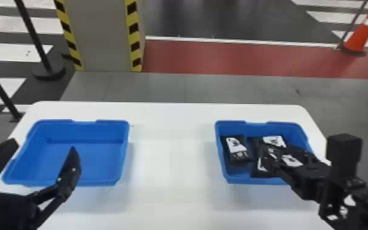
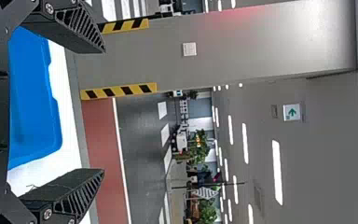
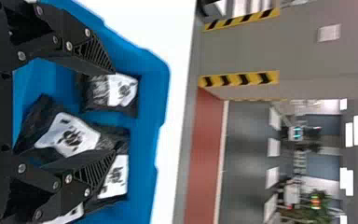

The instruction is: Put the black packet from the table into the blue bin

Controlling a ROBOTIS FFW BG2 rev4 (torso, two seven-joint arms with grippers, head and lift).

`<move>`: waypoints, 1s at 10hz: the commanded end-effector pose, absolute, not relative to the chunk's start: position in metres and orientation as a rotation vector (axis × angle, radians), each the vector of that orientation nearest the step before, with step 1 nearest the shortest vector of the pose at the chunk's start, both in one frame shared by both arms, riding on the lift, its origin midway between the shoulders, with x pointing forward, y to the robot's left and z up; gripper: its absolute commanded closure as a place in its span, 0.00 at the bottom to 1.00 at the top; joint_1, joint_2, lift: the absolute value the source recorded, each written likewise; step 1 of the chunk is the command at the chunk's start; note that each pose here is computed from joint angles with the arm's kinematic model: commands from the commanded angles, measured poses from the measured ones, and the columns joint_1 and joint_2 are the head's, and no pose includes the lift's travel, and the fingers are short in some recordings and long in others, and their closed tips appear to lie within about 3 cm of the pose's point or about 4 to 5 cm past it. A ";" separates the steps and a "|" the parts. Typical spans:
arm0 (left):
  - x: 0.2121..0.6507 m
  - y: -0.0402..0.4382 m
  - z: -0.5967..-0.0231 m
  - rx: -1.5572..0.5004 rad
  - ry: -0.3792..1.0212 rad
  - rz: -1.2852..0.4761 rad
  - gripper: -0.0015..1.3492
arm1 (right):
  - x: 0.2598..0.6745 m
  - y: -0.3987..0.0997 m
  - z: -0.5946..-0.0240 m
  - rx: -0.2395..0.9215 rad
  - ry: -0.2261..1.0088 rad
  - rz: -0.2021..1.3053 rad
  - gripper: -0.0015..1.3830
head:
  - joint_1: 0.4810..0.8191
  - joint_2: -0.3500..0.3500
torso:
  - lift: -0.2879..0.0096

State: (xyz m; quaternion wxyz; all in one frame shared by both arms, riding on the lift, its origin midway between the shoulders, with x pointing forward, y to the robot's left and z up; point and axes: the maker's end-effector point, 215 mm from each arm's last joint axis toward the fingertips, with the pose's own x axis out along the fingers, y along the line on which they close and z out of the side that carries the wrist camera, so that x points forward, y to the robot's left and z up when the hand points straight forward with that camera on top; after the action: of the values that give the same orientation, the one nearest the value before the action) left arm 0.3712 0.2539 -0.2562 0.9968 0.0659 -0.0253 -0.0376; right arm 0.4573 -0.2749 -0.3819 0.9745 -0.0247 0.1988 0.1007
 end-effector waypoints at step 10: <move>0.370 0.256 -0.257 0.134 -0.048 -0.073 0.09 | 0.362 -0.239 -0.273 0.064 0.050 0.170 0.07 | 0.63 0.54 | 0.60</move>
State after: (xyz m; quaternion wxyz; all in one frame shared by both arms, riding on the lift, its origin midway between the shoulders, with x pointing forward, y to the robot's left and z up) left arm 0.3699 0.2558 -0.2573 0.9968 0.0665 -0.0238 -0.0363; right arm 0.3625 -0.2386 -0.2701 0.9955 0.0312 0.0236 0.0859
